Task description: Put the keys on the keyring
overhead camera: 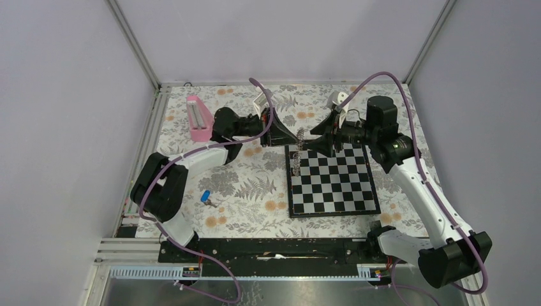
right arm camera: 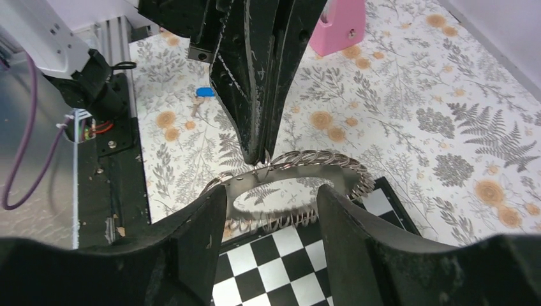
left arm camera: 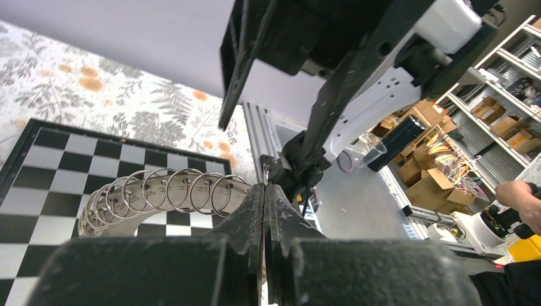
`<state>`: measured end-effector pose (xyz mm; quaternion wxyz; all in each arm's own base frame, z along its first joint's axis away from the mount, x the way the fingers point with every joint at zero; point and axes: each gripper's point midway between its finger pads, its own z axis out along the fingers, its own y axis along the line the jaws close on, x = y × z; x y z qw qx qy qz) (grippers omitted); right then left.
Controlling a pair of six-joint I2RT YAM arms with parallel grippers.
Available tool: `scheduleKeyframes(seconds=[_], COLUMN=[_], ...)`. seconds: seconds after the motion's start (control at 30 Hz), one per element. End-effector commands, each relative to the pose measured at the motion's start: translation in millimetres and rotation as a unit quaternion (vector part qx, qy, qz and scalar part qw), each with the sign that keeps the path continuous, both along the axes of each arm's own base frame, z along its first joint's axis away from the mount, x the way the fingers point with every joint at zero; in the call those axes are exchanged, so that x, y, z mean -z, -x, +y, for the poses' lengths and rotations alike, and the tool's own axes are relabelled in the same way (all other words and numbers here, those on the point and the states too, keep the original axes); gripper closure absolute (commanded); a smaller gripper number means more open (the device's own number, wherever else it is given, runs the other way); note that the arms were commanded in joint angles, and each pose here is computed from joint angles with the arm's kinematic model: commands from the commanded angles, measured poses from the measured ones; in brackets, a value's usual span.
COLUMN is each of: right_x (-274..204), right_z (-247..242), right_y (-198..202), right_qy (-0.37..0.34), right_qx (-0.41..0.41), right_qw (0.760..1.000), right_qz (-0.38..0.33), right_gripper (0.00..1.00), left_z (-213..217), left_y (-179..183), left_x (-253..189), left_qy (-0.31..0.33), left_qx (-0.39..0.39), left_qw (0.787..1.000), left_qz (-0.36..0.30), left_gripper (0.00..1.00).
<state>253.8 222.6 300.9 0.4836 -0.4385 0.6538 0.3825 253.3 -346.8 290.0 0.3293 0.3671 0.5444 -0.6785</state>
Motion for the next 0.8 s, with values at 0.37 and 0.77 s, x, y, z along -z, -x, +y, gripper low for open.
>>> scheduleKeyframes(seconds=[0.37, 0.77], right_x=[-10, 0], right_z=[19, 20], right_y=[3, 5], right_qy=[-0.059, -0.066], right_qx=[-0.059, -0.064], right_qw=[0.996, 0.994], right_qz=[0.043, 0.056], right_gripper=[0.49, 0.58], left_z=[3, 2], left_y=[14, 13], left_x=[-31, -31], left_qy=[0.073, 0.078], left_qx=[0.006, 0.003], left_qw=[0.997, 0.997], left_qz=[-0.023, -0.027], left_gripper=[1.0, 1.0])
